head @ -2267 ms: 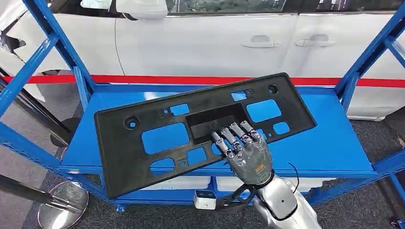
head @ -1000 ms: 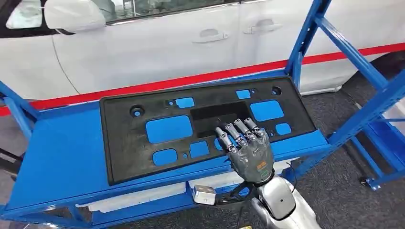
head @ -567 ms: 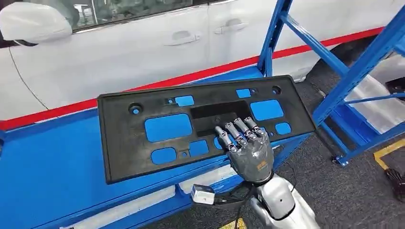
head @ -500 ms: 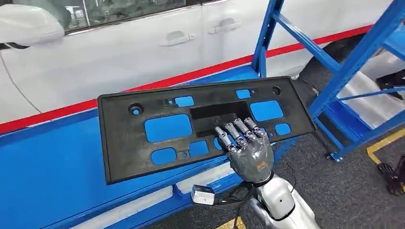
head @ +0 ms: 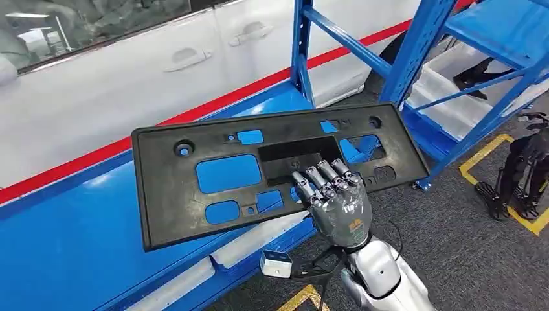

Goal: Take the parts from the cabinet and place them on the table.

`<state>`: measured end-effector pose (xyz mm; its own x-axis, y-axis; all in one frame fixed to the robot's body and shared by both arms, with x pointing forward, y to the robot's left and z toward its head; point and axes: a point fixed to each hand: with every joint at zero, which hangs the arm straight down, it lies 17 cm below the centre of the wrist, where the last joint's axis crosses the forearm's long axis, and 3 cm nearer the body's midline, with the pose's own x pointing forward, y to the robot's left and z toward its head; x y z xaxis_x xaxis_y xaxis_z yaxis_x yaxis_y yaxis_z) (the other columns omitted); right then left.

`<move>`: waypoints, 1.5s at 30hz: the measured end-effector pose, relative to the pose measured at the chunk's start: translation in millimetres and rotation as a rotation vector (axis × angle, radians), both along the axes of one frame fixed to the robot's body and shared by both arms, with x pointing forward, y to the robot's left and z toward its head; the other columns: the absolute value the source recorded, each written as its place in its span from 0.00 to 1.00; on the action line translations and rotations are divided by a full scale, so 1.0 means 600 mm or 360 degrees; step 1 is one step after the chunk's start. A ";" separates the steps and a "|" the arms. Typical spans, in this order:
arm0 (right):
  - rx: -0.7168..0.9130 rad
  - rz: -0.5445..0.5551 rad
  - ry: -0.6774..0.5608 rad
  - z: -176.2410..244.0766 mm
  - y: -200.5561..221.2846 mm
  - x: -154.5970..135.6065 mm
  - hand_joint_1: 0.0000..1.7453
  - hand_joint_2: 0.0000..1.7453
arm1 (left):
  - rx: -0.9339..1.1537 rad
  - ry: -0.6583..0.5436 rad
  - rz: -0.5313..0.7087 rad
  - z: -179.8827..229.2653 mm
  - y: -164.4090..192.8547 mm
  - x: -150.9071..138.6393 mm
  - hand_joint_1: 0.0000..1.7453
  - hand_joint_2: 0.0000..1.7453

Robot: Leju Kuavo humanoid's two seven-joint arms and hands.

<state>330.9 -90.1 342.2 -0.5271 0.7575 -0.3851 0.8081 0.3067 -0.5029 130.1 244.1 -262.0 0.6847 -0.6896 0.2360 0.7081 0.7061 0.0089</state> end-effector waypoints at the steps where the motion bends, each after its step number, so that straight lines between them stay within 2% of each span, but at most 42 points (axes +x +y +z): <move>1: 0.0000 0.0001 0.0002 -0.001 0.000 0.000 1.00 1.00 | 0.0002 0.0001 0.0001 0.000 0.000 -0.002 0.00 1.00; 6: -0.0001 -0.0001 0.0000 0.000 0.000 0.000 1.00 1.00 | 0.0133 -0.0073 0.0029 -0.006 0.022 0.011 0.00 1.00; 13: -0.0002 0.0009 -0.0001 -0.001 -0.004 -0.007 1.00 1.00 | 0.0147 -0.0083 0.0031 -0.007 0.000 0.008 0.00 1.00; 45: -0.0041 0.0059 -0.0028 0.003 -0.006 -0.011 1.00 1.00 | 0.0124 -0.0063 0.0007 -0.009 -0.017 -0.005 0.00 1.00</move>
